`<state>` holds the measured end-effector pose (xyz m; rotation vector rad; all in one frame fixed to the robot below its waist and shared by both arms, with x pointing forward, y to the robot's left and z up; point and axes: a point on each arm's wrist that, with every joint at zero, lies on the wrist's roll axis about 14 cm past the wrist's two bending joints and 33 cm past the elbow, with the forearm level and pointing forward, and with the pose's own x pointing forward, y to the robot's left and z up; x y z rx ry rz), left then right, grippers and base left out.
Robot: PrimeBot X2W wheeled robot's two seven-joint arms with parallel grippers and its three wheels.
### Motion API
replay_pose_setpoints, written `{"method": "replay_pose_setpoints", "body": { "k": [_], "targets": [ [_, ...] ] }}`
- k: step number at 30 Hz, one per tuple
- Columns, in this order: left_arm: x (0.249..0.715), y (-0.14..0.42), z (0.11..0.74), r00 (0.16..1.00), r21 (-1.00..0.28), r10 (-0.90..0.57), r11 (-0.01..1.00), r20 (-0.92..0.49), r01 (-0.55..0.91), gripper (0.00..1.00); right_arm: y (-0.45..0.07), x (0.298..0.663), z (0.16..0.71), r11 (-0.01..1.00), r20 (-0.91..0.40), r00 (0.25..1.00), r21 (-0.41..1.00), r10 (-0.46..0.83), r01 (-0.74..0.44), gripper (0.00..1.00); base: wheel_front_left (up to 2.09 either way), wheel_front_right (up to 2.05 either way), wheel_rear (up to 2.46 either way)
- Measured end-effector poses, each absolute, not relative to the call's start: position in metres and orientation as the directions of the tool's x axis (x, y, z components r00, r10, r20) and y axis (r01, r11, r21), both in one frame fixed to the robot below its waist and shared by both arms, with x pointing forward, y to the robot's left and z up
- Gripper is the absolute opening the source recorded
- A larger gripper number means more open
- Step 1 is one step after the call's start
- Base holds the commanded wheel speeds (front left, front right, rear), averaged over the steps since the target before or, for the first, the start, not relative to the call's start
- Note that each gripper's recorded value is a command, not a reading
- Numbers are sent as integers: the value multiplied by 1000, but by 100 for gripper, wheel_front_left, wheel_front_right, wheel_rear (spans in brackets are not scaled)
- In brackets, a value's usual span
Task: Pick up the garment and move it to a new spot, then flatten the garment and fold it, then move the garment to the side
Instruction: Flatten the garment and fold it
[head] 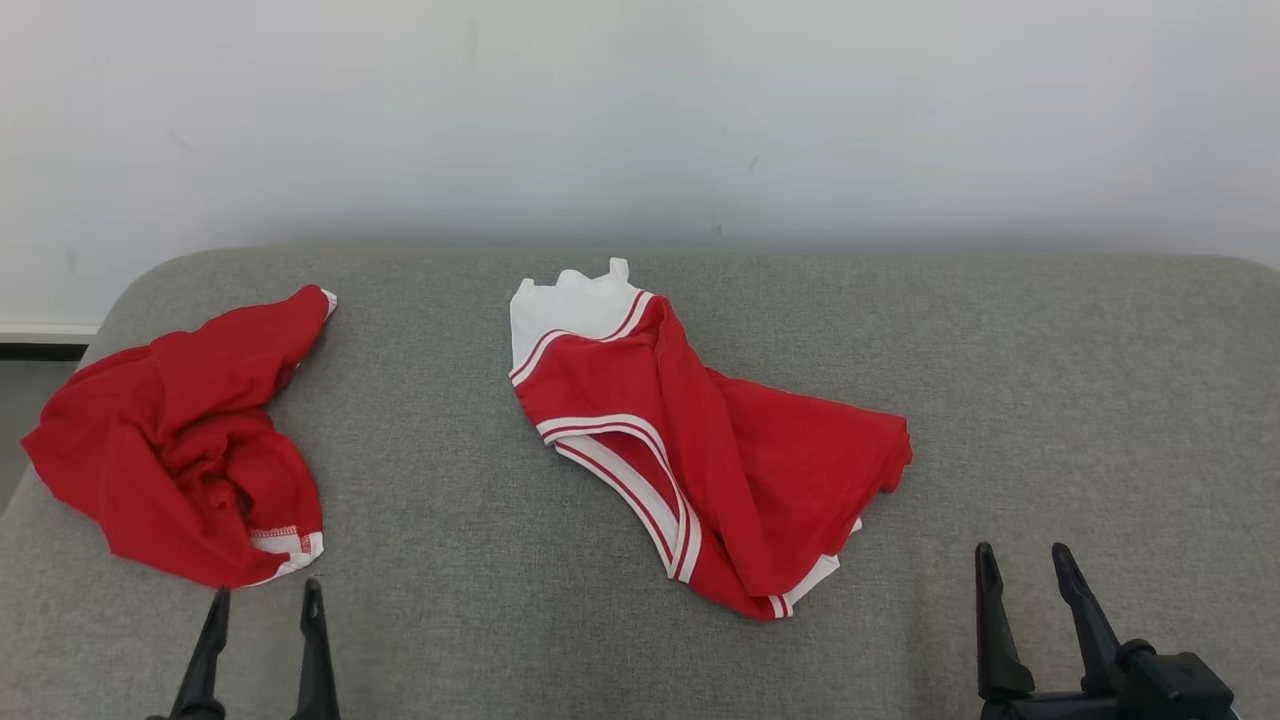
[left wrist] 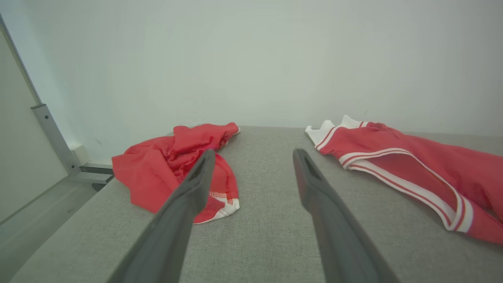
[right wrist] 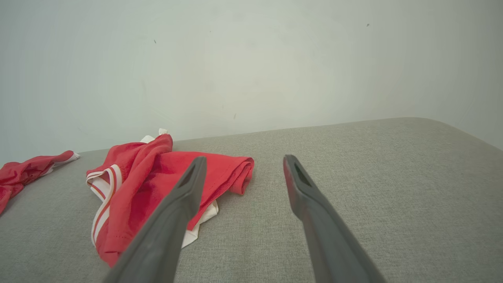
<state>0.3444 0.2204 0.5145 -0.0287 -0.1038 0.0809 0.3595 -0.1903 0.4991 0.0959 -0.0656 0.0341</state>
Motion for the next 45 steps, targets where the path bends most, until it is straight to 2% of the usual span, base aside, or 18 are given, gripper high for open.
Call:
{"method": "replay_pose_setpoints", "body": {
  "k": [11,21,27,32,38,45],
  "targets": [
    [343,211,507,995,-52,53,997,83,-48,100,-188,359,495,995,54,998,91,39,-44,100,0,0,0],
    [396,123,518,964,-73,-239,966,114,248,100,-197,363,491,996,43,999,89,10,-13,100,0,0,0],
    [416,74,486,921,-68,-390,919,6,390,100,-211,363,485,995,23,999,94,-37,35,100,0,0,0],
    [416,36,448,852,-79,-511,860,-111,505,100,-228,359,479,992,3,996,94,-90,89,100,0,0,0],
    [412,13,415,781,-99,-587,808,-214,580,100,-242,352,474,987,-18,991,89,-136,137,100,0,0,0],
    [413,-7,404,719,-91,-641,760,-269,643,100,-249,347,473,983,-24,987,84,-160,162,100,0,0,0]
  ]
}}
